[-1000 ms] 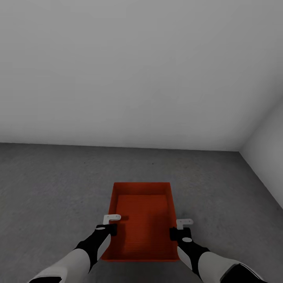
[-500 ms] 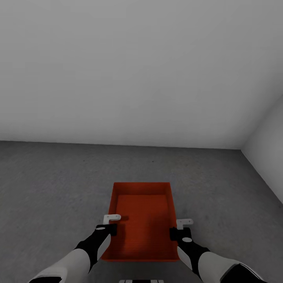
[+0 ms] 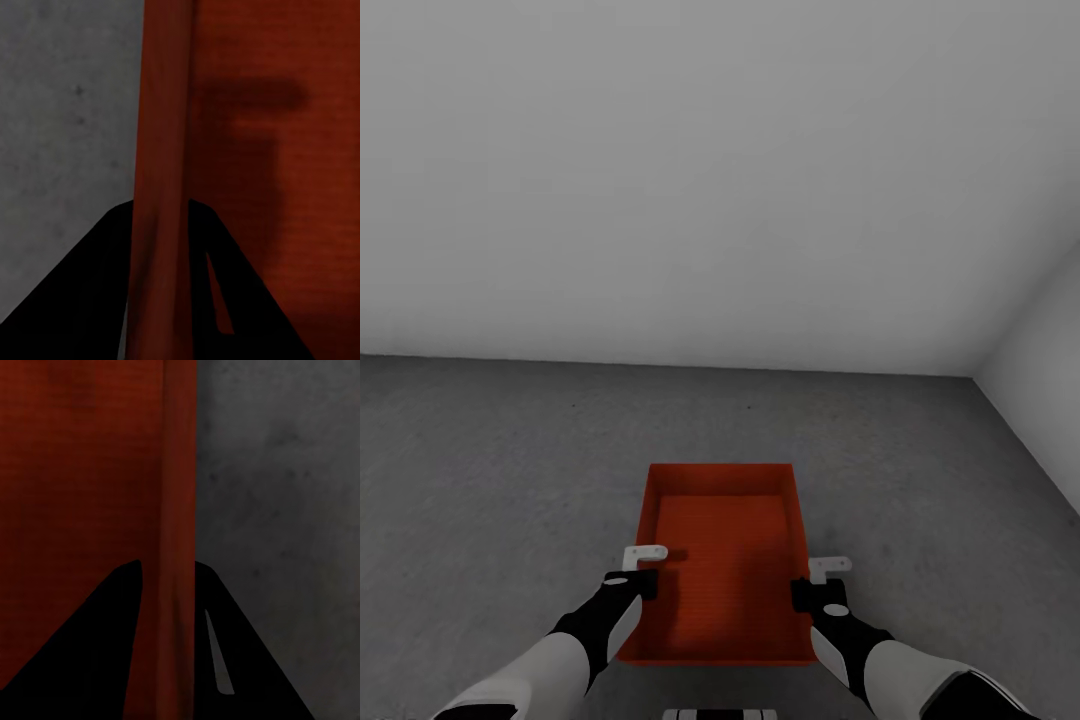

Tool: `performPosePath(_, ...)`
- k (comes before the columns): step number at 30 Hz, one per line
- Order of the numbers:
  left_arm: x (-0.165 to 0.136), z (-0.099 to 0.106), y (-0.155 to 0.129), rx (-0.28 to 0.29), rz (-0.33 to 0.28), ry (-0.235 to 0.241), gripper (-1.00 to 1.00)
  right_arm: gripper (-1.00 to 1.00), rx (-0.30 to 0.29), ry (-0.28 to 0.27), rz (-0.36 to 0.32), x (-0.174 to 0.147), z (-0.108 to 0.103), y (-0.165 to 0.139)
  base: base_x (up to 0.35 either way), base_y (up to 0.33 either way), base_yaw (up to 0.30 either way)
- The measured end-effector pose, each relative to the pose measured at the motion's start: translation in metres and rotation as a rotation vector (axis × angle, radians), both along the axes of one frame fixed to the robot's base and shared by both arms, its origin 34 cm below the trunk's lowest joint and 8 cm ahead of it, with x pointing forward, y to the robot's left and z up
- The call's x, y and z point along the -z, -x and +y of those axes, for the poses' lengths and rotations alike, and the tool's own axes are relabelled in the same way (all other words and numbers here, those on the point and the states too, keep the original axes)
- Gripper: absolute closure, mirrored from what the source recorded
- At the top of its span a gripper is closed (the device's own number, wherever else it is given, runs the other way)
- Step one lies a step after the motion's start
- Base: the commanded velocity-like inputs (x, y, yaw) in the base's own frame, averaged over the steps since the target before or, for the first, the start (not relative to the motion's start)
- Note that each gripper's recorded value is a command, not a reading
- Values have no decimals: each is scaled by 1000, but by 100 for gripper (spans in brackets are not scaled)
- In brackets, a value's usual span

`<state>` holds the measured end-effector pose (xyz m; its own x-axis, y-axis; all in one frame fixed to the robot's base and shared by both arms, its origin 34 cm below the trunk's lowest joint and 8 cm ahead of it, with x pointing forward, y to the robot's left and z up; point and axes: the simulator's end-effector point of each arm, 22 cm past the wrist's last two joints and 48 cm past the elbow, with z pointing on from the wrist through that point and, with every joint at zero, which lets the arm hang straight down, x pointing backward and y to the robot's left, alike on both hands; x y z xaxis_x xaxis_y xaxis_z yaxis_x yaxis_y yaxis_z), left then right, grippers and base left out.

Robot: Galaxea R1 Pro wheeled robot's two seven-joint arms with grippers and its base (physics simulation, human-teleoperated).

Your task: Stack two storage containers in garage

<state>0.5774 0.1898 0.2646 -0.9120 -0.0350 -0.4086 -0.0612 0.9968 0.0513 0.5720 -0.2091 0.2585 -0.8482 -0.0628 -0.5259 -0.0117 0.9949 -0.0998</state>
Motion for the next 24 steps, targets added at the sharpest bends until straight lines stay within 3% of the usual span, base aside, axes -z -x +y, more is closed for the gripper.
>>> performPosePath(24,17,0,12,0,36,0,100,100,1,0,36,17,0,13,0,0,0)
